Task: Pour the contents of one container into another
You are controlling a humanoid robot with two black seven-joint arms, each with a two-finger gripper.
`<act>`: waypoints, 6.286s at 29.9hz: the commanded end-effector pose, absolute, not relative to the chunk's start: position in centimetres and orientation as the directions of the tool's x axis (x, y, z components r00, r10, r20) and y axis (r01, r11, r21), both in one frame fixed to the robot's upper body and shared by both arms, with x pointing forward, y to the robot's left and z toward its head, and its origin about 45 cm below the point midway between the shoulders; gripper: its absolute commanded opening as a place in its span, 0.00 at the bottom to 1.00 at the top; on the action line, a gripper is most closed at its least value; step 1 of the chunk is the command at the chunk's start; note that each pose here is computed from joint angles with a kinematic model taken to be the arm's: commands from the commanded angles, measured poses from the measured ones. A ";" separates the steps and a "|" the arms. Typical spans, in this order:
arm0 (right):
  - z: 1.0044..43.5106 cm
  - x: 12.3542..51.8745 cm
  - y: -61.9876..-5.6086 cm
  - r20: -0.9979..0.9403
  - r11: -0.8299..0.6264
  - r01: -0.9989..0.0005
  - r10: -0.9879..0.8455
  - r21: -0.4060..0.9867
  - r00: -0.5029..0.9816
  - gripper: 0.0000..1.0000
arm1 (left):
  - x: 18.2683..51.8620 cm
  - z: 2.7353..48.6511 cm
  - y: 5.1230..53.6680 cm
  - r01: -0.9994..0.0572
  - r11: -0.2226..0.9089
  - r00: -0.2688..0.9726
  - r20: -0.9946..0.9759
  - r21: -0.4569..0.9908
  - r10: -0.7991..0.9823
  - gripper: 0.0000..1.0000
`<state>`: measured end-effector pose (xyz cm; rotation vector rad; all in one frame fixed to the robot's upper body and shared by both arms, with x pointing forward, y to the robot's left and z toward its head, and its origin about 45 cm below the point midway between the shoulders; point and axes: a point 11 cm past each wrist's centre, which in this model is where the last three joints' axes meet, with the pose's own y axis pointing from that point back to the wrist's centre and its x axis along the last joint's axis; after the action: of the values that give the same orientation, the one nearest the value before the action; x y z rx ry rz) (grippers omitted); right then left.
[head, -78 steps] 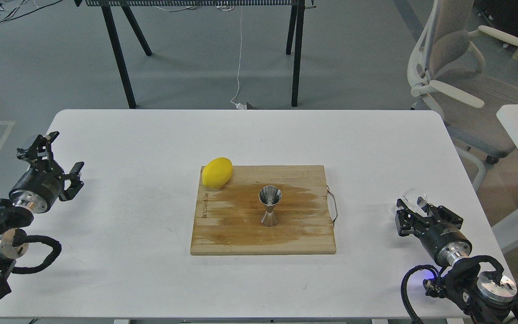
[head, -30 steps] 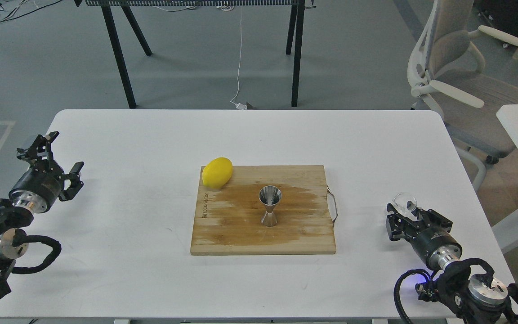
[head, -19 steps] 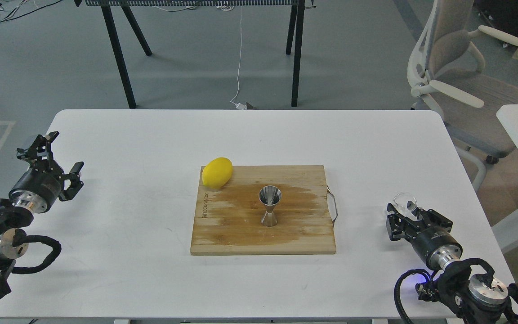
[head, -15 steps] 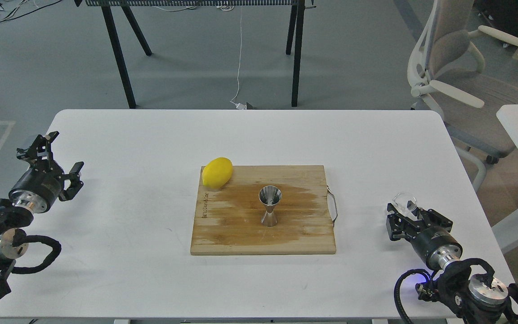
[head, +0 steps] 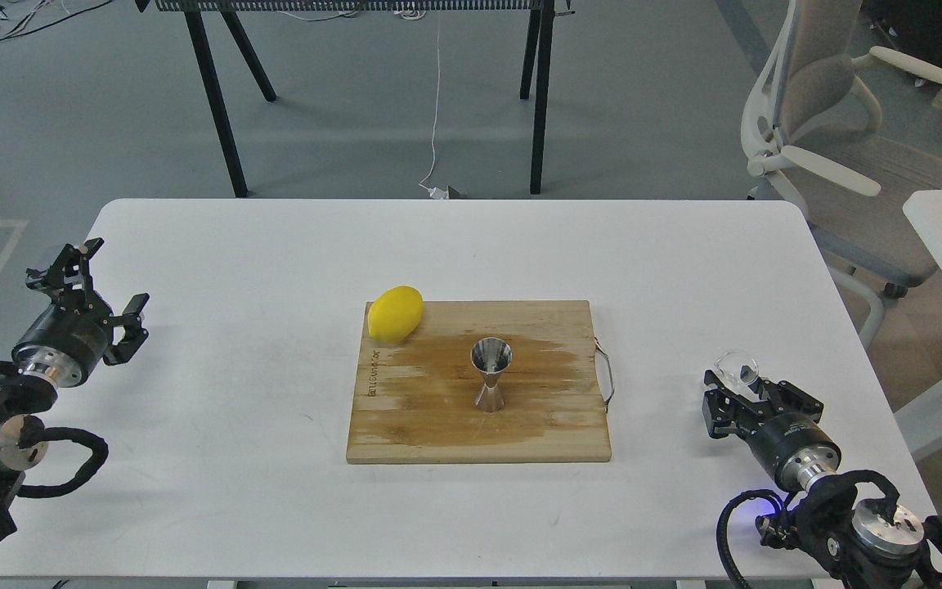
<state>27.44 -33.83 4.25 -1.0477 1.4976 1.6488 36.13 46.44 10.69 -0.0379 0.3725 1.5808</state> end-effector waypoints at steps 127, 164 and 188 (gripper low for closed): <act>4.3 27.2 -33.0 -0.903 -0.135 -0.893 -0.057 0.430 -0.426 0.99 | 36.1 10.4 46.1 -0.977 0.007 -0.049 -0.258 0.215 0.965 0.99; 8.6 27.5 -35.3 -0.956 -0.140 -0.949 -0.114 0.284 -0.269 0.99 | 36.0 10.3 46.1 -0.976 0.006 -0.052 -0.259 0.217 0.965 0.99; 13.9 33.7 -40.2 -0.958 -0.118 -0.992 -0.286 0.040 -0.005 0.99 | 37.0 11.5 46.1 -0.984 0.000 -0.050 -0.276 0.180 0.960 0.99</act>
<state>33.80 -40.45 14.48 -1.5286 1.3774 1.1591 36.83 46.07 11.31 -0.0776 0.3696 1.5802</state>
